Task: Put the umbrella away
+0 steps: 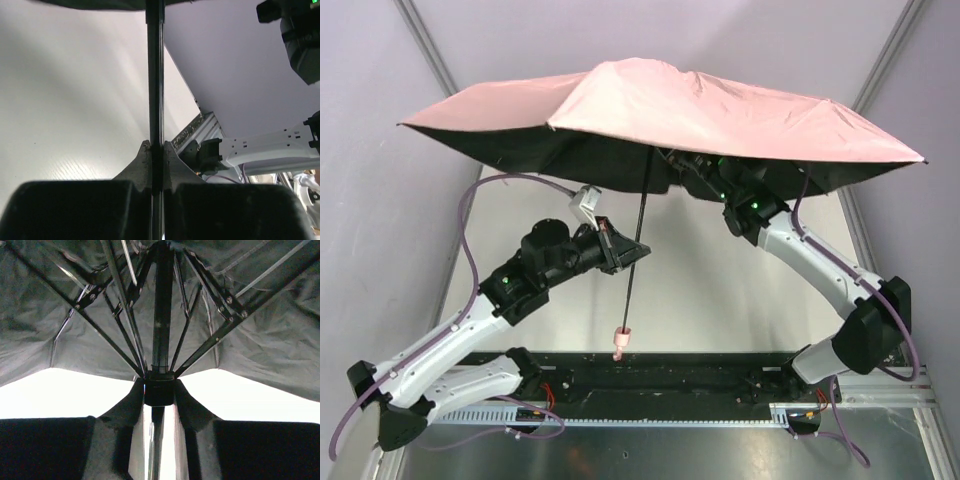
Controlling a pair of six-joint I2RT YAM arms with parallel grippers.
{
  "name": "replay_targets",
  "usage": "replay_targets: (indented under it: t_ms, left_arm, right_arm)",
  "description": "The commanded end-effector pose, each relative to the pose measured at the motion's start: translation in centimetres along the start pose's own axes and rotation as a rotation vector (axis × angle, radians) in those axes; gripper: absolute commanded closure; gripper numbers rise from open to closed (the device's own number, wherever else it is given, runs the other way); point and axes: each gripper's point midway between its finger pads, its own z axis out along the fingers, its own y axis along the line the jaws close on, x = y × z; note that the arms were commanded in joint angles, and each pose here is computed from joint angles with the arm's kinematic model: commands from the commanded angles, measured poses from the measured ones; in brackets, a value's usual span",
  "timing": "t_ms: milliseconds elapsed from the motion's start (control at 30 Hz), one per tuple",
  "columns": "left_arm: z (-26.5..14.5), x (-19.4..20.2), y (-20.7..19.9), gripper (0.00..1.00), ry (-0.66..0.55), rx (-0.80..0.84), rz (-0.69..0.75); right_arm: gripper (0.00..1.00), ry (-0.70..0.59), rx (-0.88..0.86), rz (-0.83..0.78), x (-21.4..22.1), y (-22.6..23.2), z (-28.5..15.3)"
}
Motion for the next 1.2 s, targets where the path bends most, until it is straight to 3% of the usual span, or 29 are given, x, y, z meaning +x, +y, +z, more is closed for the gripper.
replay_targets:
  t_ms: [0,233,300,433,500,800,933,1000,1100,1167]
  left_arm:
    - [-0.9,-8.2,-4.0,1.00,-0.215,0.113,0.092]
    - [0.1,-6.4,-3.0,0.97,-0.149,0.113,0.057]
    - [0.0,-4.6,-2.2,0.83,-0.106,0.115,0.021]
    - [-0.5,0.1,-0.6,0.42,-0.004,0.132,-0.034]
    - [-1.0,2.1,-0.3,0.32,0.026,0.140,-0.050]
    - [-2.5,7.2,-0.8,0.25,0.105,0.206,-0.107]
    - [-1.7,7.8,-1.2,0.31,0.120,0.228,-0.111]
    - [-1.1,7.5,-1.3,0.48,0.116,0.224,-0.089]
    - [-0.6,5.5,-1.8,0.89,0.049,0.209,-0.040]
    - [-0.6,2.8,-2.5,0.97,-0.024,0.200,0.006]
  right_arm:
    - [1.00,0.187,-0.127,-0.037,6.2,3.5,-3.8]
    - [1.00,0.068,-0.122,0.048,3.7,2.6,-3.1]
    - [1.00,0.016,-0.148,0.104,1.8,2.8,-2.6]
    - [1.00,-0.064,-0.159,0.152,-1.2,2.9,-1.7]
    - [1.00,-0.083,-0.167,0.157,-2.2,3.1,-1.3]
    - [1.00,-0.126,-0.151,0.158,-5.4,2.3,0.0]
    - [1.00,-0.119,-0.139,0.155,-5.9,2.4,0.5]
    - [1.00,-0.099,-0.130,0.145,-6.0,2.6,0.8]
    - [1.00,-0.048,-0.079,0.061,-5.7,2.2,1.4]
    - [1.00,0.003,-0.042,0.002,-4.5,1.6,1.2]
